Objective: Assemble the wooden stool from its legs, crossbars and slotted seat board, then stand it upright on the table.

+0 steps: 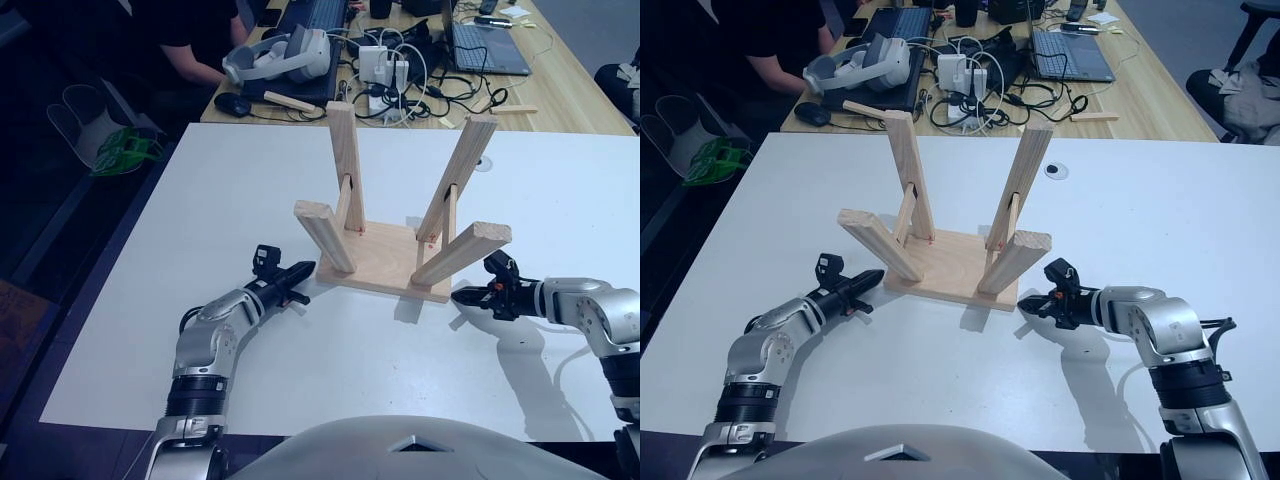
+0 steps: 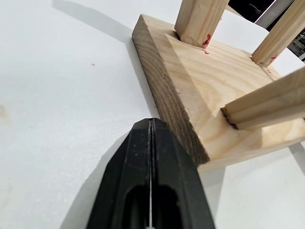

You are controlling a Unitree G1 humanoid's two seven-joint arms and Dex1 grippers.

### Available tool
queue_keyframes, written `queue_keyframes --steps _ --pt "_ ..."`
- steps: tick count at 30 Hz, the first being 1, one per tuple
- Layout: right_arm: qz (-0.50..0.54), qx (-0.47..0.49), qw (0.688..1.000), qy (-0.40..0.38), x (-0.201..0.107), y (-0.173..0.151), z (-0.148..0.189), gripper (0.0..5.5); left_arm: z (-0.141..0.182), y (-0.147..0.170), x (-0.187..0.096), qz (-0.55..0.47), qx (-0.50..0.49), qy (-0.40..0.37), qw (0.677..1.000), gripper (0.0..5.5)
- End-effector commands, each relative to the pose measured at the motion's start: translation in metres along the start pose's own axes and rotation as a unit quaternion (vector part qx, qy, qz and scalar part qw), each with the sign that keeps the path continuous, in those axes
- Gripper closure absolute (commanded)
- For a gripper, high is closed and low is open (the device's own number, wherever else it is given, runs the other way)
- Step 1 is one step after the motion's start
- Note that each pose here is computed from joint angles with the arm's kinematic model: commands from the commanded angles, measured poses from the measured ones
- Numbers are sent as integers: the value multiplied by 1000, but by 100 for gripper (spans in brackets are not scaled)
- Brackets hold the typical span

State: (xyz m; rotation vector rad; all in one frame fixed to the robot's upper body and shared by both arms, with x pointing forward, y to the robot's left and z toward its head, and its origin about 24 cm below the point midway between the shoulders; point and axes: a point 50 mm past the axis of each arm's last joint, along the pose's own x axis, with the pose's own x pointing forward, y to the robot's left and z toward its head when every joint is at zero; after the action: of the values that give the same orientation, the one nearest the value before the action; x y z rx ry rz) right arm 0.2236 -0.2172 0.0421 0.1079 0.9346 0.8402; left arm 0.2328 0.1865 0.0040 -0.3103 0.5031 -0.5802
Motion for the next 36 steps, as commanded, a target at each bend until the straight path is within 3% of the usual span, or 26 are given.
queue_keyframes --steps 1,8,13,36 --pt "9 -8 1000 -9 4 5 5 550 1 -7 -1 -29 1 6 1000 549" --pt "35 -7 999 -9 7 10 4 550 2 -20 -4 -82 -10 8 997 549" --pt "98 -2 994 -55 -2 24 15 550 4 -27 -10 -123 -28 7 992 549" --pt "171 21 978 -118 -13 40 31 550 25 -33 -18 -172 -59 -56 982 549"
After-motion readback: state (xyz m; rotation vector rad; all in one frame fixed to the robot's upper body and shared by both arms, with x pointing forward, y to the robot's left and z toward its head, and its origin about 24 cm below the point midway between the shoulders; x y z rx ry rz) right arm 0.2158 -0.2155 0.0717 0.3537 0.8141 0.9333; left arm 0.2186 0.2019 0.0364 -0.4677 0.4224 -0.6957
